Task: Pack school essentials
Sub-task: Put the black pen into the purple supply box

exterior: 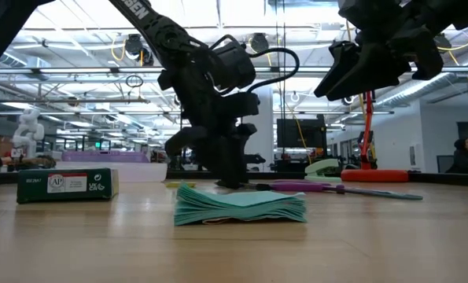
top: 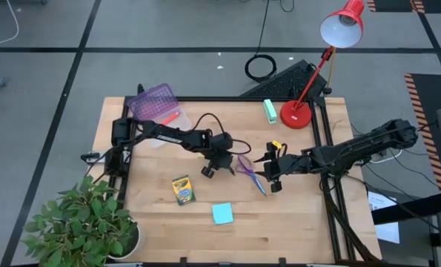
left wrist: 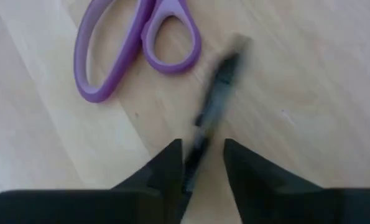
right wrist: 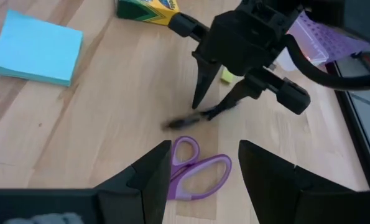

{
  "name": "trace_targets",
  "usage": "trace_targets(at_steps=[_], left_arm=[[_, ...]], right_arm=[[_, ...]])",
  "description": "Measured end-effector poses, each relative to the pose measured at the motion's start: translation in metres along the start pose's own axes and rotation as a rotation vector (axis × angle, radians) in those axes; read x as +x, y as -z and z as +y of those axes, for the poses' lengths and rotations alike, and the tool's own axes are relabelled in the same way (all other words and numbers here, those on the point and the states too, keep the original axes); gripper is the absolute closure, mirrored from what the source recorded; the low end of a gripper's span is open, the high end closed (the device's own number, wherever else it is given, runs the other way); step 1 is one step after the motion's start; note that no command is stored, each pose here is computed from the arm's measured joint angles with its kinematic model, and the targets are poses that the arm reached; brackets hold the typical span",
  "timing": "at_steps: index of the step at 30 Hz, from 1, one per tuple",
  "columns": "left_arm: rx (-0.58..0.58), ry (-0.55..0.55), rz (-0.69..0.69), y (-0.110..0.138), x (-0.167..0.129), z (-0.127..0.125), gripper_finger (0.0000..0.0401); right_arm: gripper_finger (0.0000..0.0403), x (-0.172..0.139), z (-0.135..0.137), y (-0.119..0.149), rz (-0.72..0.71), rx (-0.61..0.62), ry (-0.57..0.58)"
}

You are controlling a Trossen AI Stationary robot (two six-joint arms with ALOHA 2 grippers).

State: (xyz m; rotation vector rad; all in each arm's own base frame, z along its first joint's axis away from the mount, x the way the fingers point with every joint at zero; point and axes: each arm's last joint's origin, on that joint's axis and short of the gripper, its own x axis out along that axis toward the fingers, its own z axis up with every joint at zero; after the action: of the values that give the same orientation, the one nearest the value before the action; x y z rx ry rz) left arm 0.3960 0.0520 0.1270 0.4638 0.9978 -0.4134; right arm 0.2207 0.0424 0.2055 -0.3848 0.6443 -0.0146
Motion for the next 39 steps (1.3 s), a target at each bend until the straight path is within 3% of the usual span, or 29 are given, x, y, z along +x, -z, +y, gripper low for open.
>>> trace_targets(at_steps=[6,10,28,34,39], left_arm=[[-0.054,-0.005,-0.001,0.002,0.001,0.002,0.0355],[-0.079,-0.011,-0.002,0.002,0.001,0.002,0.038],[-0.147,-0.007,-0.006,-0.004,-0.009,-0.003,0.0374],[-0.215,0.001,0.017,-0.006,-0.022,-0.006,0.0375],[-0.248,-0.037,-0.043,-0.018,-0.041,-0.006,0.0375]], right_arm=[[0.0222,0.0,0.0,0.0,0.003,-0.001,-0.004],[0.0222,0.0,0.0,0.0,0.004,-0.002,-0.005],[0.0222,0.0,0.0,0.001,0.006,0.0,-0.006],[0.0222,0.0,0.001,0.001,0.007,0.0,-0.007],[0.0222,0.0,0.0,0.001,0.003,0.002,-0.005]])
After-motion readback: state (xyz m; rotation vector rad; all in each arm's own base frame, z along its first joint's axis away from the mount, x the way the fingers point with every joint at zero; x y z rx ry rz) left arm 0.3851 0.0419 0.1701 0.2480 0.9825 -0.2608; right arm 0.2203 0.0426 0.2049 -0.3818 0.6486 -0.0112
